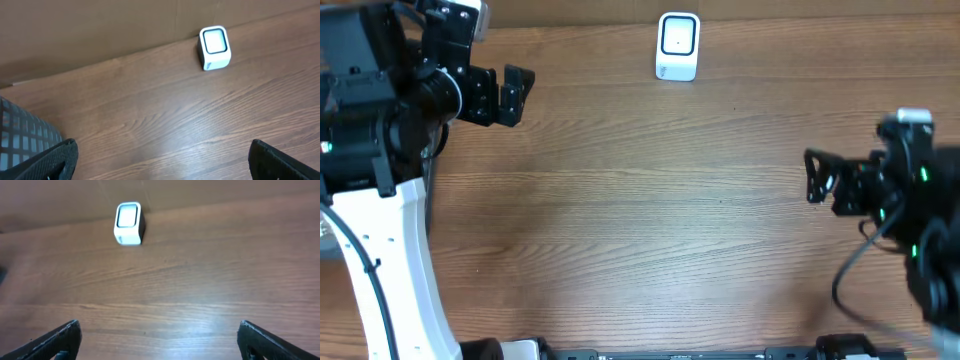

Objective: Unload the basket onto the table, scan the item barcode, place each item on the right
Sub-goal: 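Reach the left gripper into the grey basket and grasp a clear bag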

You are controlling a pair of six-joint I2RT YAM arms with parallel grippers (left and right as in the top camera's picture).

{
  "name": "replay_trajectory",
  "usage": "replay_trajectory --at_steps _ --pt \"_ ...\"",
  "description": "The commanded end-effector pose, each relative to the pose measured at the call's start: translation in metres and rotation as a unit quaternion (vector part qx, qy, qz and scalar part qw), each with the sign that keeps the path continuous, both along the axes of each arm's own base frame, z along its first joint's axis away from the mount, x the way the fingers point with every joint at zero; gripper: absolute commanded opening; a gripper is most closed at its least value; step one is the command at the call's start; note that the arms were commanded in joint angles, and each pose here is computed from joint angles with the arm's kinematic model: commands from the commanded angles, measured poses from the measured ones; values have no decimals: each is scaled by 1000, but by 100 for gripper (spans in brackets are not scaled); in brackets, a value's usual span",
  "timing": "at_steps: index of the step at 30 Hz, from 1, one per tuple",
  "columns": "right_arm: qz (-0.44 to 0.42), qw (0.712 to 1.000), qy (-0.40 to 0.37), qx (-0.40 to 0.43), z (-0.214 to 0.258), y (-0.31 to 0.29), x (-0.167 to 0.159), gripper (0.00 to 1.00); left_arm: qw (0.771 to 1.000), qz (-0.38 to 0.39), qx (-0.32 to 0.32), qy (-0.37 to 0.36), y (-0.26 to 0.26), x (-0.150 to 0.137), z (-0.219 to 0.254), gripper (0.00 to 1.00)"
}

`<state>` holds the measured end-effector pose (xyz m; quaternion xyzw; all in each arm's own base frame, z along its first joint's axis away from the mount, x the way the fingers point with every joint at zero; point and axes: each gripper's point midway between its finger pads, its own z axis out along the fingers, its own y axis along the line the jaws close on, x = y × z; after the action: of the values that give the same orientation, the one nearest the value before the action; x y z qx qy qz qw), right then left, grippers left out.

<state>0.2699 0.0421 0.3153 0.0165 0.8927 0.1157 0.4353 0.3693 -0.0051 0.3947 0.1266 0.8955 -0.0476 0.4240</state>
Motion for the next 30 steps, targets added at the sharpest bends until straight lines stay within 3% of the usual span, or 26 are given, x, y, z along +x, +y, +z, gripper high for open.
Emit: replay_trajectory --at_steps 1,10,15,22,30 --pt "16 999 37 9 -1 9 21 100 1000 11 16 12 9 4 -6 100" --pt "72 988 124 58 -45 37 46 100 1000 -17 -10 22 -4 7 -11 100" --pt "73 988 123 59 -46 38 51 100 986 167 19 3 59 14 2 100" --pt "74 989 113 59 -44 38 55 100 924 382 -26 -25 166 -10 13 100" --pt "74 989 116 59 -45 38 54 100 855 509 -94 -32 245 -55 7 97"
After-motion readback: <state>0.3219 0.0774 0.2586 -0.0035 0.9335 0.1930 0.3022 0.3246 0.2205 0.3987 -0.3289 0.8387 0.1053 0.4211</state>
